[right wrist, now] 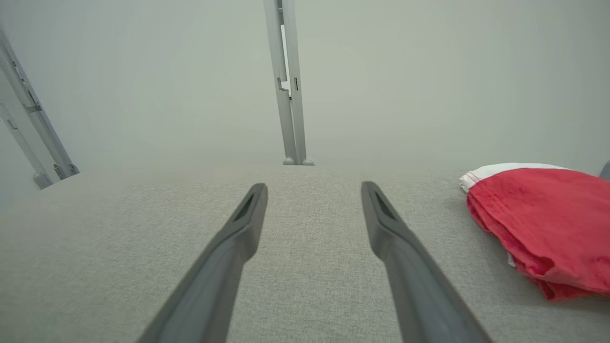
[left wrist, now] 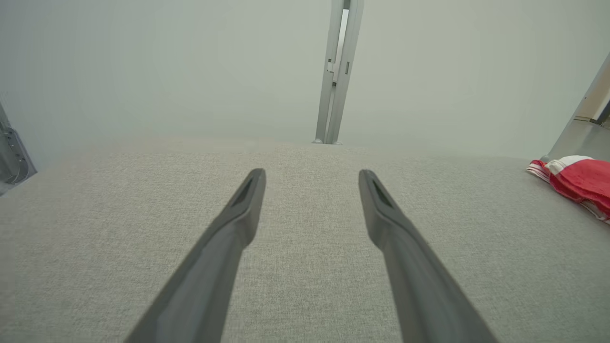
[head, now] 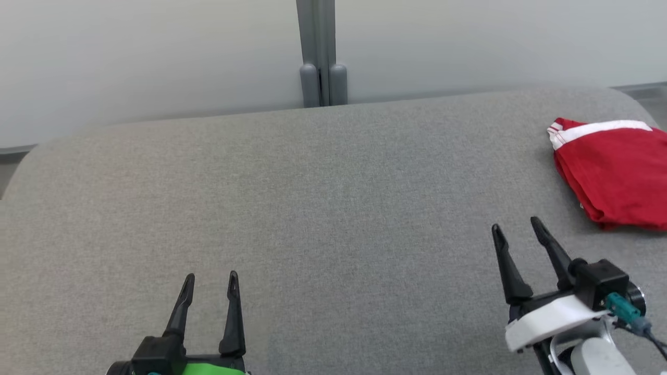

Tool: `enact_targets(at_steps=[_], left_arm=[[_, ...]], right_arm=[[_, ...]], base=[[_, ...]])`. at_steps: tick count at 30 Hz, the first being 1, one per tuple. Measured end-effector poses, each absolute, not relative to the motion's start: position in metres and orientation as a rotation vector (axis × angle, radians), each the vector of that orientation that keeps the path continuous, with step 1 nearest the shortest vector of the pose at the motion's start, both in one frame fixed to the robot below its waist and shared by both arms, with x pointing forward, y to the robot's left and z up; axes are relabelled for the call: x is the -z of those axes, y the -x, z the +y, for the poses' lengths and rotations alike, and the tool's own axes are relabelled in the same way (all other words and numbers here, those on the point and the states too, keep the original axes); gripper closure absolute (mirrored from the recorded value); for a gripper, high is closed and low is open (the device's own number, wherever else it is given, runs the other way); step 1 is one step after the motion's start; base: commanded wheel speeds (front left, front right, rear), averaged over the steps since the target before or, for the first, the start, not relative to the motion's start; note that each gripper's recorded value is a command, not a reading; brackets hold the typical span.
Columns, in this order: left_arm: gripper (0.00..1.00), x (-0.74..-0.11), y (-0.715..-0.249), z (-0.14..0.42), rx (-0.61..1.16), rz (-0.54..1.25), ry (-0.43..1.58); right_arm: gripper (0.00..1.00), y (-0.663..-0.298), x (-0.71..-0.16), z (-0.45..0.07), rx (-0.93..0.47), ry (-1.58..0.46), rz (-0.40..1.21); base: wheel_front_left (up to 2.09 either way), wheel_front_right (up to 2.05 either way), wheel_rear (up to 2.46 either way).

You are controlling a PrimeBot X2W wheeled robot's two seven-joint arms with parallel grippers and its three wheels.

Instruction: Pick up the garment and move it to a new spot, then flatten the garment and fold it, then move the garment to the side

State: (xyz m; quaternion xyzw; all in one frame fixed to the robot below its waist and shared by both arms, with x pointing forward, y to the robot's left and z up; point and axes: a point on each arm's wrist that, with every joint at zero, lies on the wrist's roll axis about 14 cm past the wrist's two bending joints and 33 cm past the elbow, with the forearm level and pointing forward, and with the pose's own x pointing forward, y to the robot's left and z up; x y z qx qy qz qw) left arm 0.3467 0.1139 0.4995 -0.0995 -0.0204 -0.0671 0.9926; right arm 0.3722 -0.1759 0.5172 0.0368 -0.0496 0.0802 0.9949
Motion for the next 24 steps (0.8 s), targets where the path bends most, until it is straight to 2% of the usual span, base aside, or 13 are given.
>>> enact_targets(at_steps=[9, 24], left_arm=[[0.00, -0.505, -0.317, 0.142, 0.054, -0.071, 0.192], [0.00, -0.505, -0.304, 0.145, 0.061, -0.080, 0.189]], right_arm=[[0.00, -0.335, -0.524, -0.152, -0.183, -0.102, -0.137], [0.00, -0.320, -0.526, -0.150, -0.181, -0.100, -0.152]], base=[[0.00, 0.00, 0.00], [0.00, 0.00, 0.00]])
